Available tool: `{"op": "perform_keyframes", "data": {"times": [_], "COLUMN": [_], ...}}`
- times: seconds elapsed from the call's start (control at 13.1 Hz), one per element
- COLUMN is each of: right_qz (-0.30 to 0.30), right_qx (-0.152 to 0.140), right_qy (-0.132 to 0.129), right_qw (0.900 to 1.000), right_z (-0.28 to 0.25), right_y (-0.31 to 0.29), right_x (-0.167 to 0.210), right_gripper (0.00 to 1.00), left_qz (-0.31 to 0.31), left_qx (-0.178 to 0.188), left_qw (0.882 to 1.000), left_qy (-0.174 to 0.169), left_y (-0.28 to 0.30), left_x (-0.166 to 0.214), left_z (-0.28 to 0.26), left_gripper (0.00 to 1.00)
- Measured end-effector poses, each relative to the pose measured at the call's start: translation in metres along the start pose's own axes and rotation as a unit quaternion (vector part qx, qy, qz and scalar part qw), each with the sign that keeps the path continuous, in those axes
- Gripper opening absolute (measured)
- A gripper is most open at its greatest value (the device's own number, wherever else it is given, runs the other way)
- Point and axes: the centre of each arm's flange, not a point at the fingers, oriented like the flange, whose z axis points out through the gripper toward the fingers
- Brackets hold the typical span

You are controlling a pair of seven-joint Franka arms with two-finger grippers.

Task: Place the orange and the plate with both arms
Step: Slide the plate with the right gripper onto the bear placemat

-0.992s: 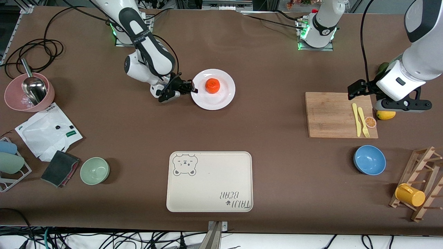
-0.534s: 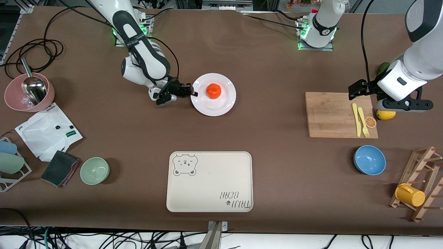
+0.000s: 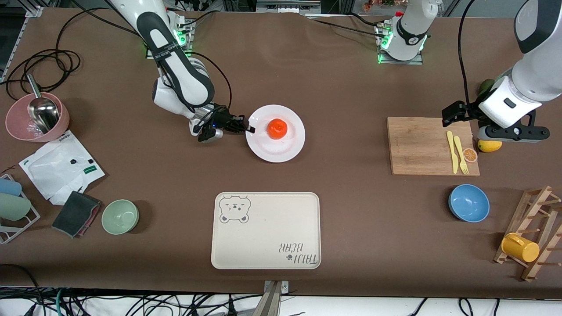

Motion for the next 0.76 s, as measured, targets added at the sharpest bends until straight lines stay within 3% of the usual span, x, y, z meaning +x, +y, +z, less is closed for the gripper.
{"op": "perform_keyframes", "data": {"times": [0.31,0.76], "right_qz": [0.0,0.01], "right_qx": [0.023,0.076], "right_qy": [0.034,0.107], "right_qw": [0.999,0.991], "right_z": [-0.015,-0.036], "right_y": [-0.016,-0.021], "right_x": [0.038,0.144], "right_gripper": [0.08,0.08], "left_qz": [0.0,0.0], "left_qx": [0.0,0.0], "left_qw": [1.0,1.0], "left_qy": [0.0,0.0], "left_y": [0.0,0.0], "left_x": [0.0,0.0], "left_z": [0.0,0.0], "left_gripper": [1.0,1.0]}}
